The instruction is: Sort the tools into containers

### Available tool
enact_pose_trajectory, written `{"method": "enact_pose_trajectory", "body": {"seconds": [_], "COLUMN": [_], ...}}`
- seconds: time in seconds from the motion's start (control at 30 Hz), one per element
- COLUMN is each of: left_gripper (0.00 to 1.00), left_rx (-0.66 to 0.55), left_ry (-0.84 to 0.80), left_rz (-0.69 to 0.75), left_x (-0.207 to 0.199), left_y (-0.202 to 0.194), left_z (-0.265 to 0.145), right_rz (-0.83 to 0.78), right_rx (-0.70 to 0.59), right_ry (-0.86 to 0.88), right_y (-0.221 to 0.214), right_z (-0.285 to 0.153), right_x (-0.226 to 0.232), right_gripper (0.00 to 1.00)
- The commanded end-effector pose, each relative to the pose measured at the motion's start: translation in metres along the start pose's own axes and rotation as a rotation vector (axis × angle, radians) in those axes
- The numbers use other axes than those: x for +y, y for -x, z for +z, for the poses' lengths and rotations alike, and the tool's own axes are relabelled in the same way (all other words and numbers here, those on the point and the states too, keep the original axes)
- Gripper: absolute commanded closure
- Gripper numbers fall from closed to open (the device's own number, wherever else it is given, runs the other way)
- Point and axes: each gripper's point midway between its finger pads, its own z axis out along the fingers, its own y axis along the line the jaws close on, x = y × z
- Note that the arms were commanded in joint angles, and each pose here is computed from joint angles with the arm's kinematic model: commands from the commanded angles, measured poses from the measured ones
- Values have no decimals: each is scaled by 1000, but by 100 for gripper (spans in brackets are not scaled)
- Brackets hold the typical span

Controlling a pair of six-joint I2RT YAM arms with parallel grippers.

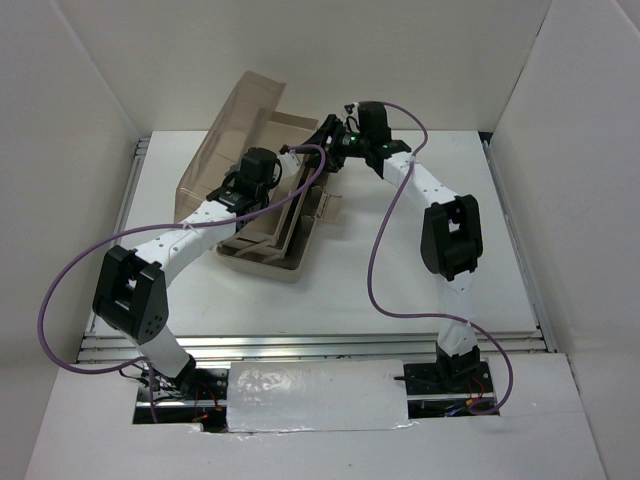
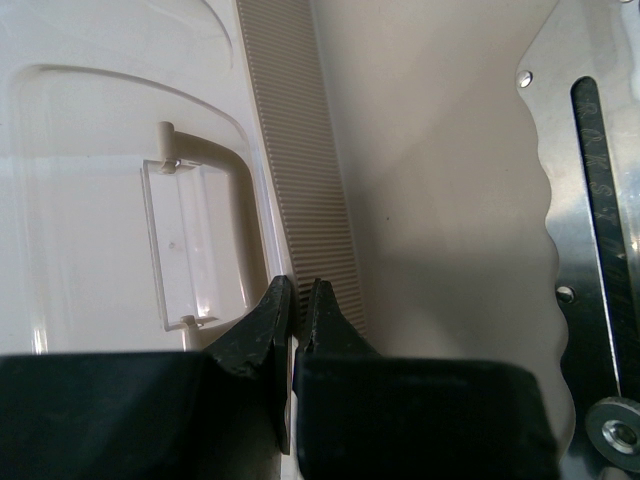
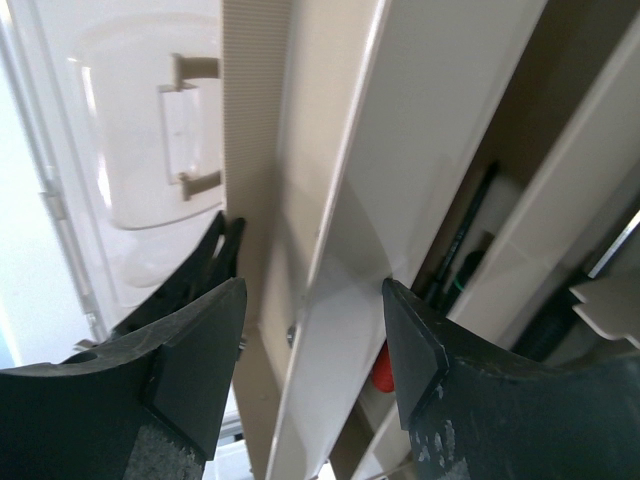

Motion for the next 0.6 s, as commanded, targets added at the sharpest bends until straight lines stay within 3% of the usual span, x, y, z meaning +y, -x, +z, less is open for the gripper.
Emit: {"method": "enact_pose_trajectory", "body": {"seconds": [0.0, 0.2, 0.43, 0.57], "left_gripper": [100, 100, 100, 100], "left_rx": [-77, -79, -89, -96], "left_ry": [-5, -2, 5, 5], "left_rz": [59, 55, 63, 50], "left_x": [5, 6, 4, 7], "left_y": [22, 25, 27, 28], "left_z": [-8, -8, -10, -13], "right_rz": [3, -58, -72, -61], "right_rx": [59, 43, 43, 57], "right_ry": [-86, -171, -187, -178], "right_y": [-23, -23, -21, -21], "right_z": [5, -2, 1, 6], "right_x": [-15, -20, -20, -24], "right_gripper": [35, 38, 50, 66]}}
